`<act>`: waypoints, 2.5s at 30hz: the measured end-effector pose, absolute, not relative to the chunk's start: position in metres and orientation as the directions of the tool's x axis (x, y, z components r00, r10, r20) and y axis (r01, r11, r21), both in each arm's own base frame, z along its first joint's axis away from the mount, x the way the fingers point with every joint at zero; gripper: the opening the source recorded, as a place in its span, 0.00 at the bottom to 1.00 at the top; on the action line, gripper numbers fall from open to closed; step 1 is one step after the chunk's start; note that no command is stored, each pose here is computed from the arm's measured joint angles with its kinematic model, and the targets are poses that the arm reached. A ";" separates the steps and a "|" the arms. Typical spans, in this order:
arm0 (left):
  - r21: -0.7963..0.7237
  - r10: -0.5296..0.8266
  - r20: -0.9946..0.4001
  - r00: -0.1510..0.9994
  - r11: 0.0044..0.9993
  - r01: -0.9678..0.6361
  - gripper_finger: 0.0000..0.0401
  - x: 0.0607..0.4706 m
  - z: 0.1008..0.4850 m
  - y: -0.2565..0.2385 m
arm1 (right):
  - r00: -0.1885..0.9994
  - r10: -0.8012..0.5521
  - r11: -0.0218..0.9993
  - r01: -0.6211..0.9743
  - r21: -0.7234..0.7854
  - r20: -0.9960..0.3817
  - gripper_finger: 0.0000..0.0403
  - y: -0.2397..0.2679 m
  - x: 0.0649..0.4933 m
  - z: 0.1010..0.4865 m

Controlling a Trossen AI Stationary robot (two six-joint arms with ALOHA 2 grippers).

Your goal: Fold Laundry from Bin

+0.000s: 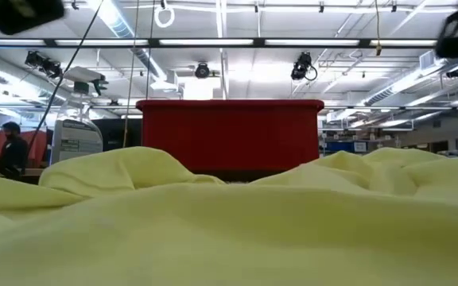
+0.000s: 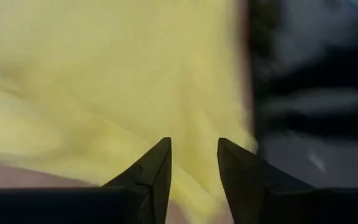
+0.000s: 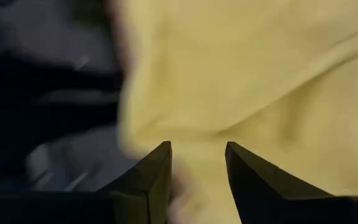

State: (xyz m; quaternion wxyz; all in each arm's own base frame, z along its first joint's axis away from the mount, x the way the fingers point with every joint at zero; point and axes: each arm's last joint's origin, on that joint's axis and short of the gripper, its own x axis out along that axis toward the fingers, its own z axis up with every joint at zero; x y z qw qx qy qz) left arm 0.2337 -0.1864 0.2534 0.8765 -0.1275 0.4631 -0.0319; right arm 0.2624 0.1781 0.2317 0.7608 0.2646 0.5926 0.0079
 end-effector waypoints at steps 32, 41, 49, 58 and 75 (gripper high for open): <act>0.141 0.184 -0.983 0.026 0.829 -0.541 0.28 0.264 0.193 -0.042 | 0.257 -0.386 0.655 0.753 -0.067 -0.886 0.38 -0.034 0.279 0.161; 0.039 0.185 -0.974 0.133 0.709 -0.704 0.28 0.266 0.208 -0.031 | 0.318 -0.346 0.749 0.660 -0.056 -0.883 0.33 -0.065 0.275 0.186; -0.129 0.135 -0.928 0.346 0.756 -0.642 0.28 0.284 0.212 -0.047 | 0.277 0.027 0.878 0.453 0.155 -0.961 0.32 -0.020 0.241 0.201; -0.198 0.082 -0.913 0.401 0.768 -0.610 0.28 0.286 0.218 -0.051 | 0.202 0.143 0.870 0.442 0.220 -0.969 0.34 0.014 0.190 0.184; -0.168 0.043 -0.906 0.421 0.876 -0.452 0.28 0.293 0.221 0.011 | 0.188 0.141 0.844 0.490 0.217 -0.972 0.03 0.028 0.181 0.184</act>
